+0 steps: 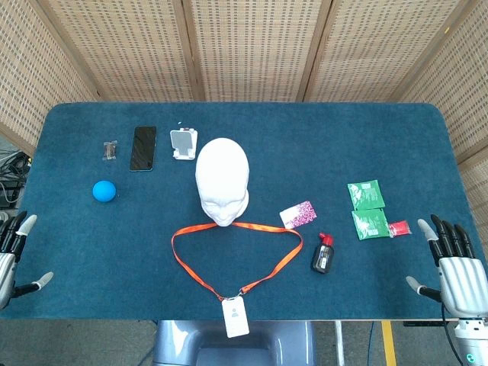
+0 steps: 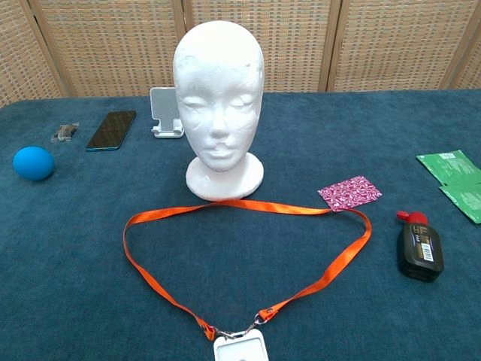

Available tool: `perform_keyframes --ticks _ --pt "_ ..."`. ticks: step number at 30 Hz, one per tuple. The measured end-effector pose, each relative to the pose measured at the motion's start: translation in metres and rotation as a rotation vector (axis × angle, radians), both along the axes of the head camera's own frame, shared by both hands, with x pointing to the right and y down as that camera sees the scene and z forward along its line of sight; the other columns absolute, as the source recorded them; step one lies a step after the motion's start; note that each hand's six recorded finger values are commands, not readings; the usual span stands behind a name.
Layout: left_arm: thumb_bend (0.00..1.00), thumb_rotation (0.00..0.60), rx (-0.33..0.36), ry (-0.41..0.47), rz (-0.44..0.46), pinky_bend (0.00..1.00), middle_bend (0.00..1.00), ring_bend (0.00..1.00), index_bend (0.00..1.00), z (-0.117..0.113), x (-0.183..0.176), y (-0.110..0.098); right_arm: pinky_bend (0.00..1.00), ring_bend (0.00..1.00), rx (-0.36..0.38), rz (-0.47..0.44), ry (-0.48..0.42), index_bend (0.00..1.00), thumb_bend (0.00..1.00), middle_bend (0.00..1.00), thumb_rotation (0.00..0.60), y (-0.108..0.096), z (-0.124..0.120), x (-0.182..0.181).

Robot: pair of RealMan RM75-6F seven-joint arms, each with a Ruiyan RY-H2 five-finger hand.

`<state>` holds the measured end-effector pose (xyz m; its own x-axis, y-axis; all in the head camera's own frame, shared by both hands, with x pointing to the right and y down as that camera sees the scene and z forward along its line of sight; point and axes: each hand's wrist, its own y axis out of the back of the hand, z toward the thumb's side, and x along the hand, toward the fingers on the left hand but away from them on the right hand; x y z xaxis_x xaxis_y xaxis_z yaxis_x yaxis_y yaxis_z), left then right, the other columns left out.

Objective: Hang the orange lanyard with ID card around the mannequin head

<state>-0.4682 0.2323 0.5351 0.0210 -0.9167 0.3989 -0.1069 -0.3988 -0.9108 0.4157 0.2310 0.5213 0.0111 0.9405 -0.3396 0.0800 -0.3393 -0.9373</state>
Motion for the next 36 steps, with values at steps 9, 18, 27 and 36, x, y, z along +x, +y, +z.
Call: perform_keyframes --ticks 9,18,27,36 --pt "0.0 0.6 -0.004 0.0 -0.001 0.0 0.0 0.0 0.0 0.001 0.0 0.0 0.0 0.0 -0.032 -0.005 0.009 0.0 0.0 0.0 0.6 0.001 0.011 -0.003" --pt "0.0 0.6 -0.012 -0.017 -0.015 0.0 0.0 0.0 0.0 0.007 -0.004 -0.004 0.0 0.0 -0.082 -0.014 -0.129 0.33 0.21 0.0 0.6 -0.042 0.039 -0.03" --pt "0.0 0.6 -0.055 -0.051 -0.022 0.0 0.0 0.0 0.0 0.024 -0.005 -0.01 0.0 0.0 -0.226 0.026 -0.285 0.46 0.39 0.0 0.6 -0.096 0.102 -0.081" --pt "0.0 0.6 -0.082 -0.07 -0.018 0.0 0.0 0.0 0.0 0.034 -0.002 -0.012 0.0 0.0 -0.341 -0.011 -0.242 0.49 0.42 0.0 0.6 -0.1 0.15 -0.133"
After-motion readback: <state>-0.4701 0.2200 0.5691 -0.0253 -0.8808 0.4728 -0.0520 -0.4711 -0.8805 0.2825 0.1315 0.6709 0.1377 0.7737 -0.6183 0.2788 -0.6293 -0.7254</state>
